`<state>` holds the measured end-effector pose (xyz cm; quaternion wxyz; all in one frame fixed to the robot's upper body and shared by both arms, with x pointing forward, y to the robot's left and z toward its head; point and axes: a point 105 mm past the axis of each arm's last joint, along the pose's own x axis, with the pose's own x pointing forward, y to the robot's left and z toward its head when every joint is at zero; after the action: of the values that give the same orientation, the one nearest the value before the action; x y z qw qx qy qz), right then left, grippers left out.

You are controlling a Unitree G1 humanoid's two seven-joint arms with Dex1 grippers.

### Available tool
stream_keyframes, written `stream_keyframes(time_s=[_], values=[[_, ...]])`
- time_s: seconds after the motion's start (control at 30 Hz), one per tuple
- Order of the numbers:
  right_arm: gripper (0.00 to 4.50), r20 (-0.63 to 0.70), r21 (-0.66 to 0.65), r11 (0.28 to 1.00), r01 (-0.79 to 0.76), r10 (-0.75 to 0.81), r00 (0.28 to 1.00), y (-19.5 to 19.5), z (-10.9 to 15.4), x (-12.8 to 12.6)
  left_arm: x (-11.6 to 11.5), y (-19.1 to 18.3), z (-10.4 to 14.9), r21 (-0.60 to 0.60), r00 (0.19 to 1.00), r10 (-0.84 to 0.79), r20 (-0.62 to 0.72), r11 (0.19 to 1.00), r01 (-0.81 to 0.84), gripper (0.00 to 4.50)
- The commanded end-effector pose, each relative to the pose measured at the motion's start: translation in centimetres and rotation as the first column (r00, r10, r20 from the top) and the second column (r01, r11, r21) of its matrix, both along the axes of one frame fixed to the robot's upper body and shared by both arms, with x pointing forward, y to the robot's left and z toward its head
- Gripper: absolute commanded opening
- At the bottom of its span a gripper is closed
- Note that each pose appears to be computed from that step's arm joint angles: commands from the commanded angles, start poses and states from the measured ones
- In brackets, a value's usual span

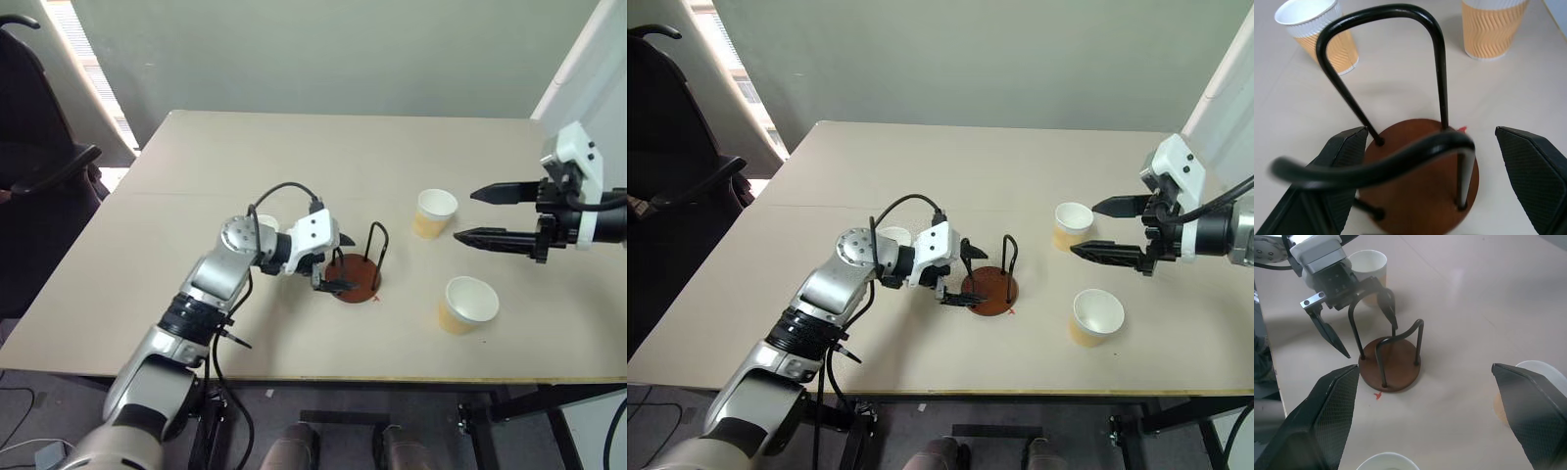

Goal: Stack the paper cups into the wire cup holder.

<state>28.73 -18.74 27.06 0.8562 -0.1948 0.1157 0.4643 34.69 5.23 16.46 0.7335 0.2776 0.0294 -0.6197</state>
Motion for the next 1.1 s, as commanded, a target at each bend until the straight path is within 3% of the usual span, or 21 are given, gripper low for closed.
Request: stream_keyframes(time_s=[0.03,0.27,0.43,0.63,0.77,1.1], values=[[4.50,0.050,-0.015,1.000,-0.015,0.016,0.999,0.2,1.2,-0.4,0.2,-0.5,1.2,-0.011,0.998,-0.011,0.060,1.000,0.012,4.48],[4.50,0.012,-0.026,0.997,-0.078,0.078,0.997,1.1,0.9,-1.0,-2.1,1.9,0.2,0.131,0.994,-0.104,0.029,0.986,0.099,4.48],[4.50,0.000,-0.060,0.992,-0.115,0.115,0.993,1.6,0.6,-0.4,-1.6,5.4,1.5,0.199,0.996,-0.023,0.091,0.980,0.005,4.48],[4.50,0.030,-0.101,0.987,-0.127,0.130,0.991,1.8,0.9,1.5,-0.1,6.7,5.1,0.115,0.979,0.089,0.183,0.987,-0.111,4.48],[4.50,0.058,-0.148,0.982,-0.117,0.127,0.990,2.0,0.6,3.3,-0.2,6.6,7.7,-0.023,0.982,0.126,0.142,0.992,-0.124,4.48],[4.50,0.084,-0.328,0.943,-0.055,0.087,0.993,1.6,-1.5,9.1,0.5,10.8,9.6,0.011,0.954,0.243,0.174,0.969,-0.248,4.48]])
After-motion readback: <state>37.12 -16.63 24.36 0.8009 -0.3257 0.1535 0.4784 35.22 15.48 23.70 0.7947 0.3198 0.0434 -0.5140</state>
